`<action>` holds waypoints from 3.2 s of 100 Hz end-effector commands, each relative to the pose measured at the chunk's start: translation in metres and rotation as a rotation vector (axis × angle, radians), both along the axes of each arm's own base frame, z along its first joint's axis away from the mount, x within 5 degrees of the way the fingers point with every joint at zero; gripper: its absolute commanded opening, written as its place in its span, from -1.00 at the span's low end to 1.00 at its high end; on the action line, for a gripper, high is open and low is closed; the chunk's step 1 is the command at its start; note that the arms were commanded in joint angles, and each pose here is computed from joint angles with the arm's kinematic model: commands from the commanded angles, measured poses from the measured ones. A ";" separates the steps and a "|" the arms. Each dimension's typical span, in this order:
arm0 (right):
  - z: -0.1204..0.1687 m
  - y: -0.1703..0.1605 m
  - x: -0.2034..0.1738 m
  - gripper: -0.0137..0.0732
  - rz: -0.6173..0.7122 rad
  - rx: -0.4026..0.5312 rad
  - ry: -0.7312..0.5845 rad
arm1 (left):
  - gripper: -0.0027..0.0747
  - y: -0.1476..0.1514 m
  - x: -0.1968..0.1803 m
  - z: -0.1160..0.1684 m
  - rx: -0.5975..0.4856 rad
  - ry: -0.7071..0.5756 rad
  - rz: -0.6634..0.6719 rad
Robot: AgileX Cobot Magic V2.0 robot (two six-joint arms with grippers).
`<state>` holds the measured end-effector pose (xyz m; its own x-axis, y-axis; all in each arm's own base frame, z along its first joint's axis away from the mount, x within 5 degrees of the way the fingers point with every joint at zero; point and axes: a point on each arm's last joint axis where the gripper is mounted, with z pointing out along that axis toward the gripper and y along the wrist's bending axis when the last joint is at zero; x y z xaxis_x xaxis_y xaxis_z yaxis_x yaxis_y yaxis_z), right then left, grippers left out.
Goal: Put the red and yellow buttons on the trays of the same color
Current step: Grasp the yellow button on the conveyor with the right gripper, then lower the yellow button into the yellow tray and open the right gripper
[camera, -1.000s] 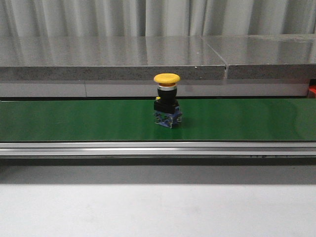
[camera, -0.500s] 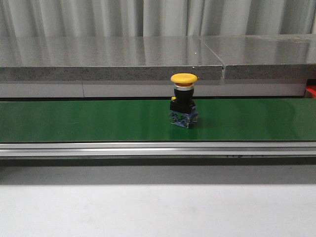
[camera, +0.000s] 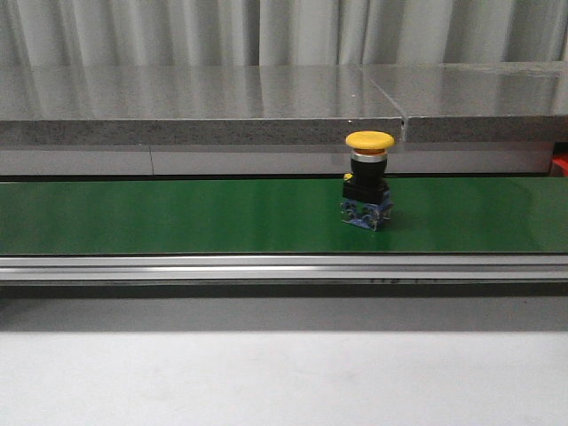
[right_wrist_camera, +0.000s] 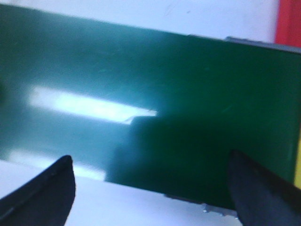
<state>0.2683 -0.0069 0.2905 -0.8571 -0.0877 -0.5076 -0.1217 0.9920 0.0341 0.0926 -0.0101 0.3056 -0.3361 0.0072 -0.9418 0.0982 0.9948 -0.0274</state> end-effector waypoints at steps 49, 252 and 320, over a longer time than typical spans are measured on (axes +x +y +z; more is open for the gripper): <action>0.015 0.073 0.005 0.80 0.267 0.008 -0.138 | -0.98 -0.001 0.002 0.015 -0.022 -0.101 -0.009; 0.014 -0.154 -0.030 -0.29 -0.710 0.006 -0.192 | -0.98 -0.001 0.002 0.015 -0.022 -0.101 -0.009; -0.063 -0.171 -0.007 -0.29 -0.734 0.054 -0.024 | -0.98 -0.001 0.002 0.015 -0.022 -0.101 -0.009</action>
<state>0.2578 -0.1734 0.2126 -0.7183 0.5425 -0.4355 0.5660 0.8197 0.0876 0.0926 -0.0101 0.3056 -0.3361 0.0072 -0.9418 0.0982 0.9948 -0.0274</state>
